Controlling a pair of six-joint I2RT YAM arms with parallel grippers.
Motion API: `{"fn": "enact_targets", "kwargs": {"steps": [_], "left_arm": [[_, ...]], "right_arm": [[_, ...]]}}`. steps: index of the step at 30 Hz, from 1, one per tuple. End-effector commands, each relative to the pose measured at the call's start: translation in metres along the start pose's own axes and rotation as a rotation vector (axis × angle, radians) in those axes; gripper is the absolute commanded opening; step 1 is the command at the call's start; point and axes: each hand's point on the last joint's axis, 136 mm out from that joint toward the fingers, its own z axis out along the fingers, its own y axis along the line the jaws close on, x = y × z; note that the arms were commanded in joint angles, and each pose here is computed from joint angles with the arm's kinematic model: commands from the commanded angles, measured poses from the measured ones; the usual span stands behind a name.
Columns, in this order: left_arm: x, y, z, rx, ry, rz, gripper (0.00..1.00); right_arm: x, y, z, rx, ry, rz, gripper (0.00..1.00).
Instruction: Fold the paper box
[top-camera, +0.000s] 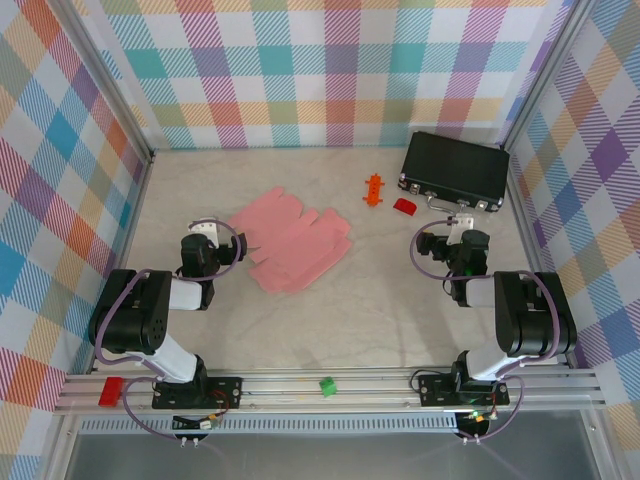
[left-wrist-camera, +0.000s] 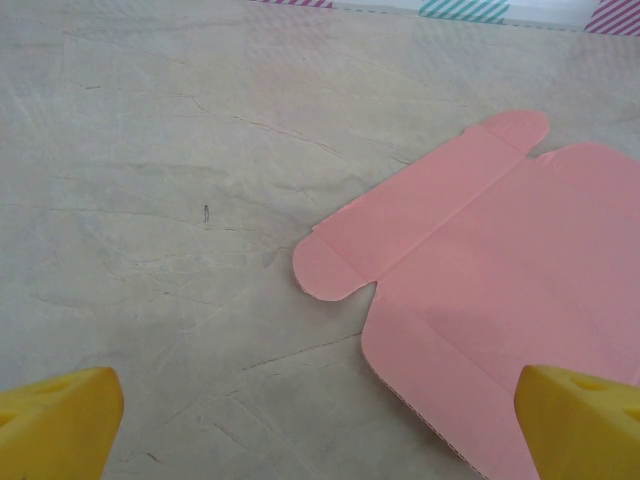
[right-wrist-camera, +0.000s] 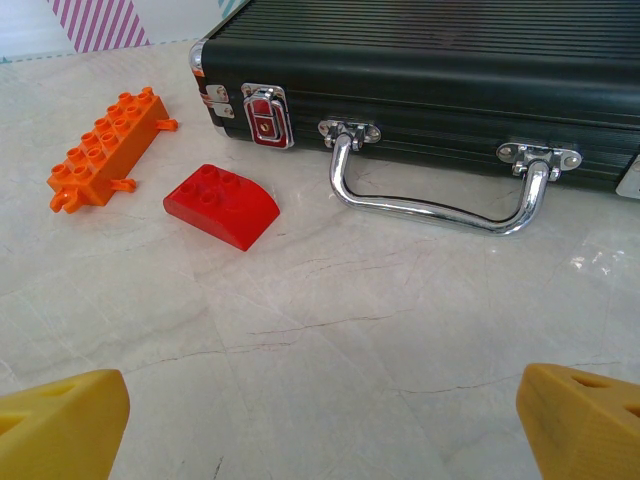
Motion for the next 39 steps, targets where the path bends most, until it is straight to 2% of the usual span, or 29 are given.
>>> {"fn": "enact_targets", "kwargs": {"steps": [1,4,8,11,13,15,21,28,32,39], "left_arm": [[-0.016,0.001,-0.004,-0.018,-0.045,0.003,1.00],[-0.034,0.004,-0.013,-0.046,-0.047,-0.005,1.00],[-0.059,0.016,-0.028,-0.133,-0.035,-0.075,1.00],[-0.073,0.009,-0.032,-0.100,-0.022,-0.116,1.00],[-0.079,0.000,-0.028,-0.063,0.017,-0.142,0.98],[-0.078,-0.009,-0.021,-0.023,0.092,-0.166,0.92],[-0.065,-0.043,0.009,0.088,0.330,-0.262,0.59],[-0.046,-0.077,0.049,0.185,0.501,-0.285,0.21],[-0.033,-0.088,0.072,0.204,0.560,-0.295,0.02],[-0.012,-0.094,0.097,0.190,0.645,-0.283,0.00]], "right_arm": [[-0.016,0.004,-0.002,-0.014,-0.047,-0.009,0.99],[-0.029,0.001,-0.010,0.017,-0.024,0.008,0.99],[-0.037,-0.002,-0.023,0.059,0.104,0.069,0.99],[-0.041,0.000,-0.034,0.072,0.189,0.156,0.99],[-0.045,0.012,-0.041,0.028,0.230,0.224,0.99],[-0.049,0.031,-0.046,-0.036,0.260,0.261,0.99],[-0.047,0.128,-0.058,-0.275,0.345,0.215,0.99],[-0.009,0.242,-0.051,-0.424,0.560,0.179,0.76],[0.008,0.292,-0.043,-0.495,0.637,0.141,0.51],[0.034,0.340,-0.026,-0.567,0.753,0.128,0.13]]}}
